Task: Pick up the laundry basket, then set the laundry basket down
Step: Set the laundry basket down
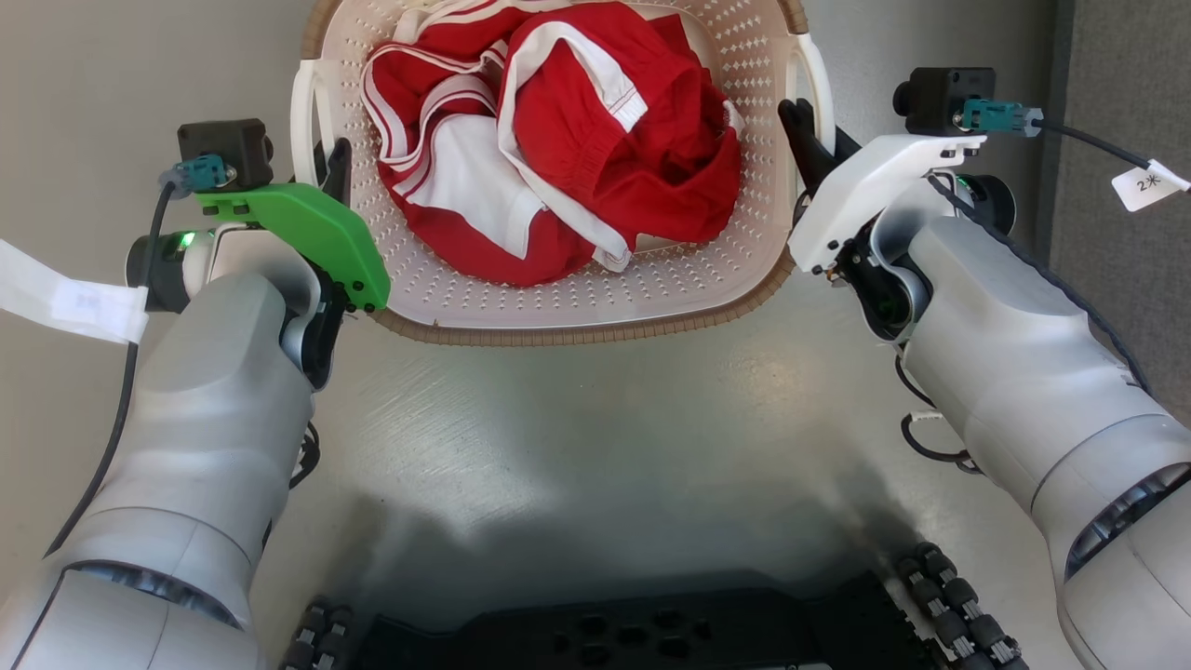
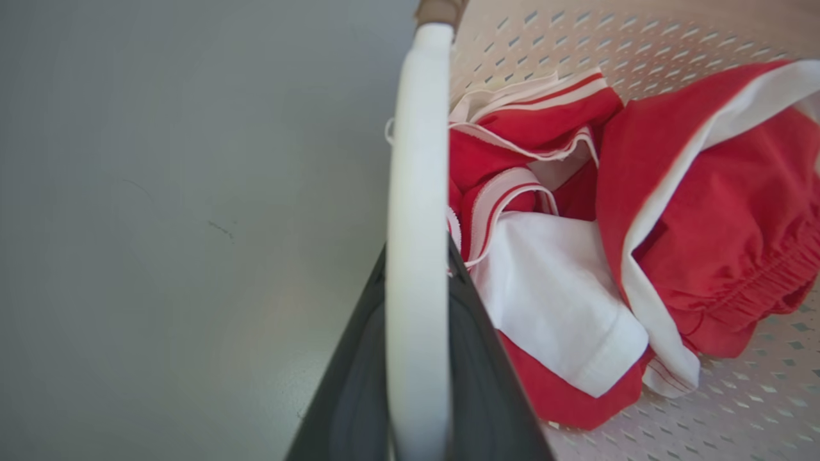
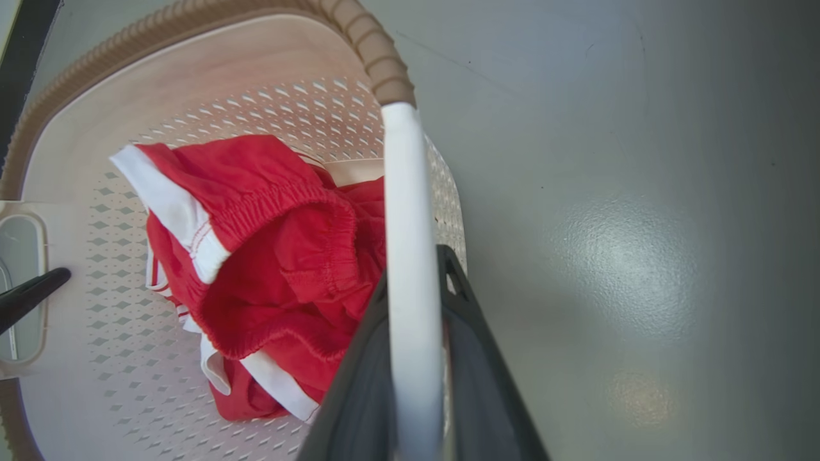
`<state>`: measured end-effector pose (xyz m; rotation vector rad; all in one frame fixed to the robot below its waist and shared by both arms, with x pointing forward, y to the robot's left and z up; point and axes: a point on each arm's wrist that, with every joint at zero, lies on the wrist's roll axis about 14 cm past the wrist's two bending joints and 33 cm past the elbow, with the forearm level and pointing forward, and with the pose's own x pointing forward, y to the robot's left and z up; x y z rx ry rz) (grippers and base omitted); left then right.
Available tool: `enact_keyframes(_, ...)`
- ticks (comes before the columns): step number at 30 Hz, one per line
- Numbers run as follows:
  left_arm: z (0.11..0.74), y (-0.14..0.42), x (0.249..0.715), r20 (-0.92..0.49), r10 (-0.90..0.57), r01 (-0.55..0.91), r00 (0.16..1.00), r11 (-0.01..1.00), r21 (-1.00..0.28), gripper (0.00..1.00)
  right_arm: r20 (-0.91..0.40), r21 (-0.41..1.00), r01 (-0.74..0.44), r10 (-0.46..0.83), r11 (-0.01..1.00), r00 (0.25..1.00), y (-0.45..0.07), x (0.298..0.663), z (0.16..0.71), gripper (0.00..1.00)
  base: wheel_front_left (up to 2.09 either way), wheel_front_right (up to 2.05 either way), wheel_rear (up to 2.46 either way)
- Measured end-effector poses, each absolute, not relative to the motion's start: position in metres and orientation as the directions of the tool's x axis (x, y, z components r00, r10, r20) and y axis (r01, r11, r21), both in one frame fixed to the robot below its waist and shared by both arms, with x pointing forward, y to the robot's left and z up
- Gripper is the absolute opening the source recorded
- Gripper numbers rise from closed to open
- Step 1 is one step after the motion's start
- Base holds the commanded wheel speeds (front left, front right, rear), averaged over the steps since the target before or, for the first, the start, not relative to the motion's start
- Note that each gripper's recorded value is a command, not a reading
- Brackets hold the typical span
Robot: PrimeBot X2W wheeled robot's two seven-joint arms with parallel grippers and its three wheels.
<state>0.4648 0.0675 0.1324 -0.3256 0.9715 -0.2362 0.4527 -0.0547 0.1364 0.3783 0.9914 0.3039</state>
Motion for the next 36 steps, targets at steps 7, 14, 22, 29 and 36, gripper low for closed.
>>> enact_keyframes(7,0.131,0.068,0.464,-0.768,-0.339,0.051,0.544,0.927,-0.373,0.0,-0.75,0.439,-0.075,0.411,0.895,0.517,-0.056,0.453,0.135,0.0,0.0,0.0,0.0)
enact_keyframes(14,0.132,0.068,0.465,-0.766,-0.336,0.052,0.548,0.927,-0.37,1.0,-0.741,0.446,-0.083,0.42,0.891,0.523,-0.054,0.457,0.137,1.0,0.0,0.0,0.0)
enact_keyframes(22,0.135,0.067,0.467,-0.762,-0.338,0.056,0.553,0.927,-0.37,1.0,-0.743,0.438,-0.08,0.41,0.896,0.529,-0.057,0.459,0.14,1.0,0.0,0.0,0.0)
enact_keyframes(29,0.144,0.068,0.472,-0.753,-0.334,0.061,0.567,0.929,-0.366,1.0,-0.736,0.427,-0.085,0.401,0.9,0.545,-0.061,0.464,0.149,1.0,0.0,0.0,0.0)
enact_keyframes(36,0.162,0.07,0.48,-0.734,-0.326,0.06,0.596,0.929,-0.364,1.0,-0.713,0.428,-0.089,0.396,0.899,0.578,-0.061,0.472,0.169,1.0,0.0,0.0,0.0)
